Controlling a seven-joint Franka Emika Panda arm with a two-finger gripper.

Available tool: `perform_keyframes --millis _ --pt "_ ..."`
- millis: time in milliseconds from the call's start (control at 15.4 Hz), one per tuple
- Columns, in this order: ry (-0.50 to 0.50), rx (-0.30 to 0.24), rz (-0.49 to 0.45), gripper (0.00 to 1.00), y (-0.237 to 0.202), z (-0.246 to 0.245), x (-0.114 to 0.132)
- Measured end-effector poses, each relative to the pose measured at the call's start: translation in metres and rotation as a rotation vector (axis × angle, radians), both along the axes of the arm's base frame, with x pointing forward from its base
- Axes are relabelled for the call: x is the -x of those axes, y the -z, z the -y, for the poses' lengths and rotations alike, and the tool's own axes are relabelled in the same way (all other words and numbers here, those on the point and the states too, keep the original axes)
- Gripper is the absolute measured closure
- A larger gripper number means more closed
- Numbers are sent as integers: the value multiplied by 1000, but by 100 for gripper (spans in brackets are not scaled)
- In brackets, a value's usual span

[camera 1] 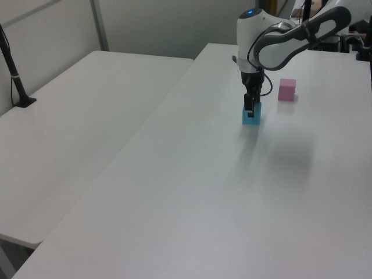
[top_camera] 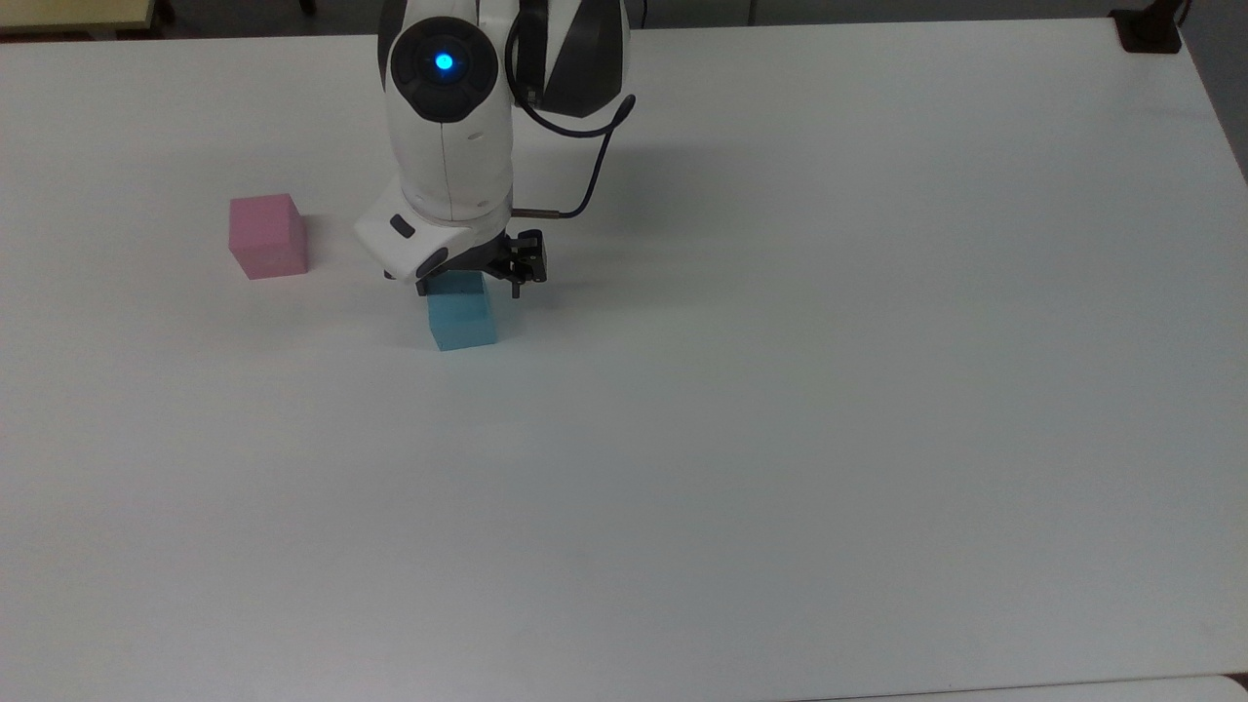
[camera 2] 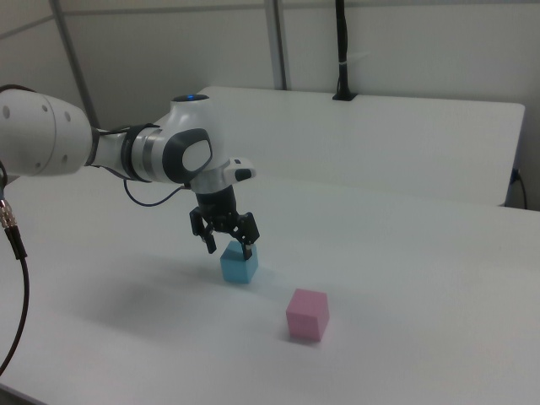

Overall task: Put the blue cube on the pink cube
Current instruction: 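Close the gripper on the light-blue cube and lift it up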

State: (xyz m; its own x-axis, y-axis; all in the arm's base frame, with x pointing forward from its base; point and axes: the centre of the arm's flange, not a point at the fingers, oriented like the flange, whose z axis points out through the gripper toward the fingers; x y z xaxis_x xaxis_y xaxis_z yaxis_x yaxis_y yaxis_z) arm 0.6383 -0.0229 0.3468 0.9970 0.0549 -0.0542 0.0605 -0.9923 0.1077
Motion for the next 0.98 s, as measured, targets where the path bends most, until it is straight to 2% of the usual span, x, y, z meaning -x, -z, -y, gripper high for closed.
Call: perform_keyframes --millis 520,715,780,845,910,975 --pt "-8 25 -9 0 9 6 -1" --pt "-4 27 -1 4 19 5 -4" --pt "-2 28 0 14 21 5 -5" --pt "2 28 3 29 20 5 -6" --pt "13 28 11 39 17 5 -7" --pt "26 29 22 41 12 5 -8"
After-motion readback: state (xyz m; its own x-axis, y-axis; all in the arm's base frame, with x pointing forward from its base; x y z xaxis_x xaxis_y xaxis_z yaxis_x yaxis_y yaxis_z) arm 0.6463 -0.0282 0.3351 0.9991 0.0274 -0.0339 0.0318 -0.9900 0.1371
